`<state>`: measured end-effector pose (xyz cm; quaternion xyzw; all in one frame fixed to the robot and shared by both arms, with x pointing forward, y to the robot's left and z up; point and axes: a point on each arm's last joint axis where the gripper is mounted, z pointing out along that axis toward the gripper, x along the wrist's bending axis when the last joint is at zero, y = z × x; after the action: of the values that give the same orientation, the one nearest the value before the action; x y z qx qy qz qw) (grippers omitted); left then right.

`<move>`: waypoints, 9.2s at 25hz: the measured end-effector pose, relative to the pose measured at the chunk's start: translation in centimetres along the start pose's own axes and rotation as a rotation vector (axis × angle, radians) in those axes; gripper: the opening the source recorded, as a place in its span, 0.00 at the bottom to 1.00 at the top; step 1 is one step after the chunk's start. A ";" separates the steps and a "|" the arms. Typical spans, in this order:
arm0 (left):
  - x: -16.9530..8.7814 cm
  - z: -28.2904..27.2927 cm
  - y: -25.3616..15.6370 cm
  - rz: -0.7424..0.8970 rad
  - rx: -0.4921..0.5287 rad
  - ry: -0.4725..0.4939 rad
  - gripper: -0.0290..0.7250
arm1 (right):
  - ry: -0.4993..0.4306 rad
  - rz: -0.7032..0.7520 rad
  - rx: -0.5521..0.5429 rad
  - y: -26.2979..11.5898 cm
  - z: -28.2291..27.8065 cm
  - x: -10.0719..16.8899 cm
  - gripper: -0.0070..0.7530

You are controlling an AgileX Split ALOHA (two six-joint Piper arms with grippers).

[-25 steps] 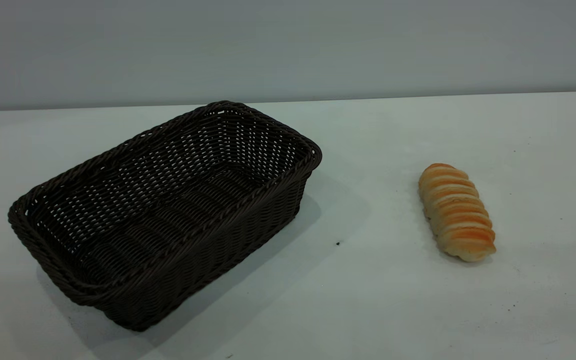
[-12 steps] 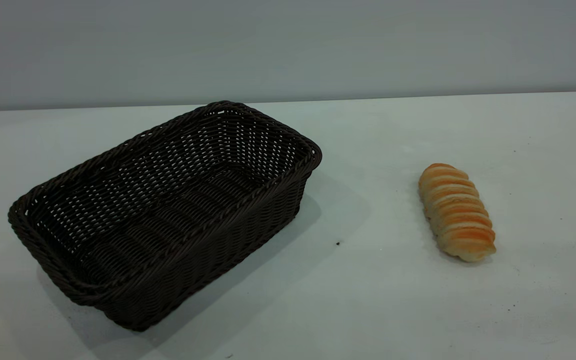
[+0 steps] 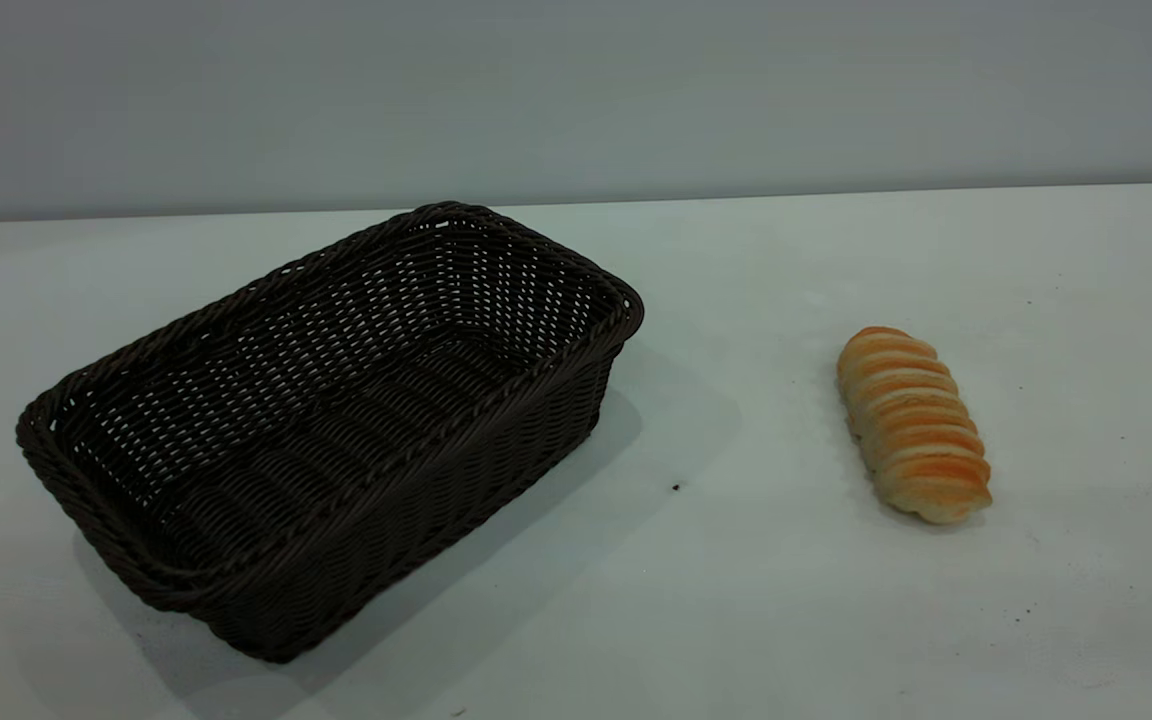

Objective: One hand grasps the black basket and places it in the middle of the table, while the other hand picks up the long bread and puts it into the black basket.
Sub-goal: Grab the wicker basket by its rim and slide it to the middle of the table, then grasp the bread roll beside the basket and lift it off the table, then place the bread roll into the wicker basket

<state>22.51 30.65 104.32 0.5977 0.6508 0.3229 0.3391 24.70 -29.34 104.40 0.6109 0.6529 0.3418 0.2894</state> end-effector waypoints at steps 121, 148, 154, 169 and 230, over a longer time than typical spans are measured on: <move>-9.5 44.2 4.4 -0.196 0.891 -0.254 0.49 | 0.299 -0.133 0.226 8.0 11.0 2.0 0.66; -7.8 32.6 16.3 0.029 0.679 -0.136 0.59 | 0.368 -0.078 0.182 8.7 12.2 2.6 0.66; -7.7 26.5 20.4 0.022 0.496 -0.171 0.59 | 0.359 0.016 0.222 9.1 17.9 2.3 0.66; -7.0 18.5 22.5 0.074 0.387 -0.191 0.59 | 0.216 -0.009 0.412 7.6 34.3 0.1 0.66; -5.7 17.1 21.9 0.169 0.451 -0.089 0.59 | 0.557 -0.186 0.249 11.4 31.4 13.5 0.39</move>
<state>49.18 26.87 113.15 0.7242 0.6386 0.1698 0.1972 55.41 -12.80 95.24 0.4624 0.7969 0.3852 0.0526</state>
